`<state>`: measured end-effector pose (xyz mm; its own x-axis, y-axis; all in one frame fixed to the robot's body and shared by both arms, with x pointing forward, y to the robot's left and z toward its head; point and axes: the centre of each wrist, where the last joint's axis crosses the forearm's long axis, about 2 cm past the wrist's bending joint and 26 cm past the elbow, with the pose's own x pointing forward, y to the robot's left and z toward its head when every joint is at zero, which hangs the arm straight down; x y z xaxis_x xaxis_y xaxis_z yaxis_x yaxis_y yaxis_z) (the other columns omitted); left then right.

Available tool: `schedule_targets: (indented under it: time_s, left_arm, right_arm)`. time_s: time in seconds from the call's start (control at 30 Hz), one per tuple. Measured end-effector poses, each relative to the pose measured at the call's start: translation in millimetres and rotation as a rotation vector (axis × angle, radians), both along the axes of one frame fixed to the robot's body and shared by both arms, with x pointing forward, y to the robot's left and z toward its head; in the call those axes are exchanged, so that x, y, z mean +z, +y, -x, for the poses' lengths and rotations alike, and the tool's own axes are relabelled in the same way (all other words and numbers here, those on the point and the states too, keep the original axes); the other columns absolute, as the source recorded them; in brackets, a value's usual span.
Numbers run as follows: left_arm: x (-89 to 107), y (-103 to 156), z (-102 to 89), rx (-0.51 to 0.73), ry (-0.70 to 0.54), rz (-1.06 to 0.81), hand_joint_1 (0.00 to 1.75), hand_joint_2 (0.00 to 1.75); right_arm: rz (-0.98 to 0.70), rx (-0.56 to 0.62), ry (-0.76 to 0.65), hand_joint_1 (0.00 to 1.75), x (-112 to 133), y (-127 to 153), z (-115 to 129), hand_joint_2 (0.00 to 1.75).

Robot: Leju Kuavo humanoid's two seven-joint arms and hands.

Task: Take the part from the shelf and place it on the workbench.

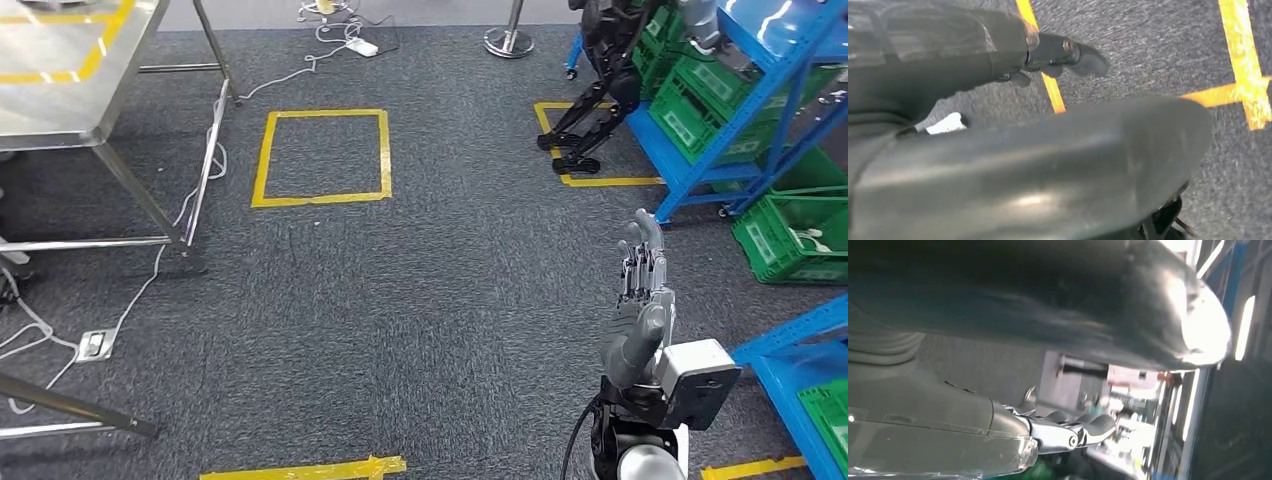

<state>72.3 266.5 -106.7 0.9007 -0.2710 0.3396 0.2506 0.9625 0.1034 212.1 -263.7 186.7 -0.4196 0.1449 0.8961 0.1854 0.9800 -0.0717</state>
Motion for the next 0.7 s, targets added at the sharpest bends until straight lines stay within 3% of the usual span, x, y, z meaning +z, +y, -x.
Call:
schedule_targets:
  time_s: [0.7]
  left_arm:
    - [0.2,-1.6,-0.9,0.001,0.011,0.001,0.00,0.00]
  right_arm:
    - [-0.007,0.003,0.017,0.00,-3.7,-0.3,1.6,0.00]
